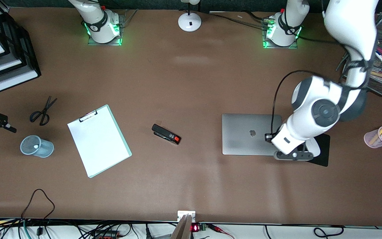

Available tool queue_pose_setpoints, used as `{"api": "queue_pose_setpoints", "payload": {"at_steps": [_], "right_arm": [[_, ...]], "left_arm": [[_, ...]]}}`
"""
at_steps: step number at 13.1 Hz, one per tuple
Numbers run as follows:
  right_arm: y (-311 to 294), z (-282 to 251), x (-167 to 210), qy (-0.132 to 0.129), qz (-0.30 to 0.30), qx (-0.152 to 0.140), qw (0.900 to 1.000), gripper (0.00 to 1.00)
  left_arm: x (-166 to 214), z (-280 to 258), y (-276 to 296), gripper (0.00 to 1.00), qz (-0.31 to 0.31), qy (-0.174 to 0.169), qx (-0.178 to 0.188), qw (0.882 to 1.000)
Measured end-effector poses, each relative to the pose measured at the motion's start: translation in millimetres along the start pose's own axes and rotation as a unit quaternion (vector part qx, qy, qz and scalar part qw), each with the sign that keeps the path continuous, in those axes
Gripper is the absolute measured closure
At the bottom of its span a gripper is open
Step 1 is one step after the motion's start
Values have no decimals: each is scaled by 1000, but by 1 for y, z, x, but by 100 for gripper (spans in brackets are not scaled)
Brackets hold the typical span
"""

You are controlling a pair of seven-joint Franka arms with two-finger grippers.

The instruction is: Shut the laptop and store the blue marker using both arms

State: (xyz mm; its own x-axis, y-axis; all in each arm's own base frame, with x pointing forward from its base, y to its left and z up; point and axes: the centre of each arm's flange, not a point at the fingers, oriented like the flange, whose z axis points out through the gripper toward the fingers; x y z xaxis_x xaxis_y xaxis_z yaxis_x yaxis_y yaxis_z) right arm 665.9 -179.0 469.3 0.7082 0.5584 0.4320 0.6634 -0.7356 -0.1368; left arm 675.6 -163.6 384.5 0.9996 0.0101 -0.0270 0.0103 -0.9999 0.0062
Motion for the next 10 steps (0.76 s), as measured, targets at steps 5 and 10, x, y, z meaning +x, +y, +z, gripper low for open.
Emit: {"api": "queue_pose_setpoints", "payload": {"at_steps": [5, 10], "right_arm": [[-68, -34, 48, -85, 124, -27, 988, 0], [-140, -55, 81, -155, 259, -72, 951, 0]], "left_arm": [[-33, -86, -20, 96, 1, -27, 27, 999], [-81, -167, -27, 52, 21, -36, 46, 998]]}}
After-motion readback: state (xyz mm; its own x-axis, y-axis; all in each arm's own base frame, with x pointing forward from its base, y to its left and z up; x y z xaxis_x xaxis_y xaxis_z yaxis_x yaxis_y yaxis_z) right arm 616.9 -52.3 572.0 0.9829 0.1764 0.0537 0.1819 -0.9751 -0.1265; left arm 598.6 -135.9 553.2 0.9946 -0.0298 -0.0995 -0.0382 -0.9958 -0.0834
